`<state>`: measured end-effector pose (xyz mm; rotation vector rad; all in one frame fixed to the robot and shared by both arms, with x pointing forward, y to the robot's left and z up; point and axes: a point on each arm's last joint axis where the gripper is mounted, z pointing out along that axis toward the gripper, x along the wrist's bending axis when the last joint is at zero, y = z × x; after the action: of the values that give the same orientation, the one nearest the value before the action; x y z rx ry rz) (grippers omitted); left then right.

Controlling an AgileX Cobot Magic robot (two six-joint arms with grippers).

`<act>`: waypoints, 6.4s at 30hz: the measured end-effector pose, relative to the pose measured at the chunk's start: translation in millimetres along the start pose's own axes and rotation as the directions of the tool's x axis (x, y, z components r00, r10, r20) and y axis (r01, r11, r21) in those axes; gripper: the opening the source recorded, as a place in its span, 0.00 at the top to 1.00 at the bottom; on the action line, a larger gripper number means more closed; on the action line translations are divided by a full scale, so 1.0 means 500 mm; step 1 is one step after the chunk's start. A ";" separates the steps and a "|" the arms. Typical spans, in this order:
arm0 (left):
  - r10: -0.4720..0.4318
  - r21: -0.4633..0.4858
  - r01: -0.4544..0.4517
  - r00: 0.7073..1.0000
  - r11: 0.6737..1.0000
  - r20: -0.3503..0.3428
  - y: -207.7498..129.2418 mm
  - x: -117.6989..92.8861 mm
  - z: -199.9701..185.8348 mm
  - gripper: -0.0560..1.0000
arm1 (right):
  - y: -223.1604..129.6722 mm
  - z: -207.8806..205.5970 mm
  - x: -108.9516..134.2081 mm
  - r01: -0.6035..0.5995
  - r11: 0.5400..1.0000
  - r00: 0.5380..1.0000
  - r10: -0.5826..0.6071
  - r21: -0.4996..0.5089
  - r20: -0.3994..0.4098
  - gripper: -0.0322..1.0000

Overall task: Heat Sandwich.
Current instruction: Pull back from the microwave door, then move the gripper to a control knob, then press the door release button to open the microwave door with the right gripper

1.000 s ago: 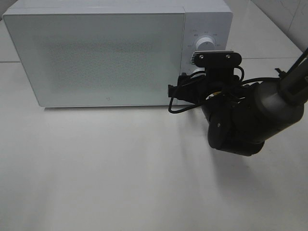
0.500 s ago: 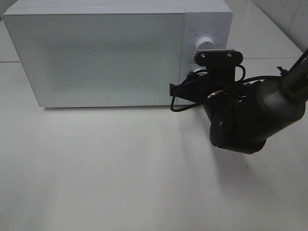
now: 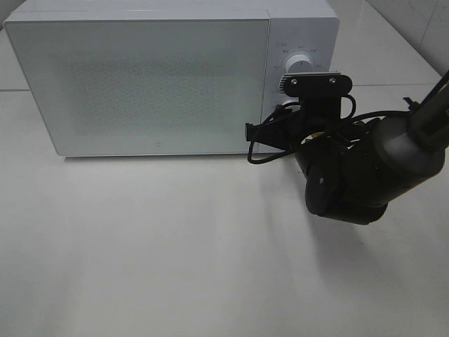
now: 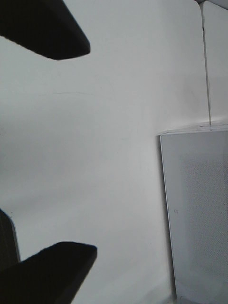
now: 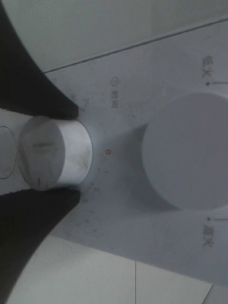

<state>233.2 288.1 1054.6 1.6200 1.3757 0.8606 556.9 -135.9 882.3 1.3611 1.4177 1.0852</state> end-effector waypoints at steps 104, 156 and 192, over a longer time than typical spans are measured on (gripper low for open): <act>0.000 0.000 0.000 1.000 1.000 0.000 0.000 0.000 0.000 0.01 | -0.005 -0.011 0.019 -0.992 -0.029 -0.025 0.999 0.123 0.034 0.23; 0.000 0.000 0.000 1.000 1.000 0.000 0.000 0.000 0.000 0.01 | 0.155 -0.318 -0.030 0.406 0.602 0.831 0.069 0.688 -0.551 0.23; 0.000 0.000 0.000 1.000 1.000 0.000 0.000 0.000 0.000 0.01 | 0.288 -0.610 -0.270 0.180 0.846 0.951 -0.019 0.502 -0.309 0.23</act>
<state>233.2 288.1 1054.6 1.6200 1.3757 0.8606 300.1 -274.2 1098.7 1.5160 2.1003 0.8835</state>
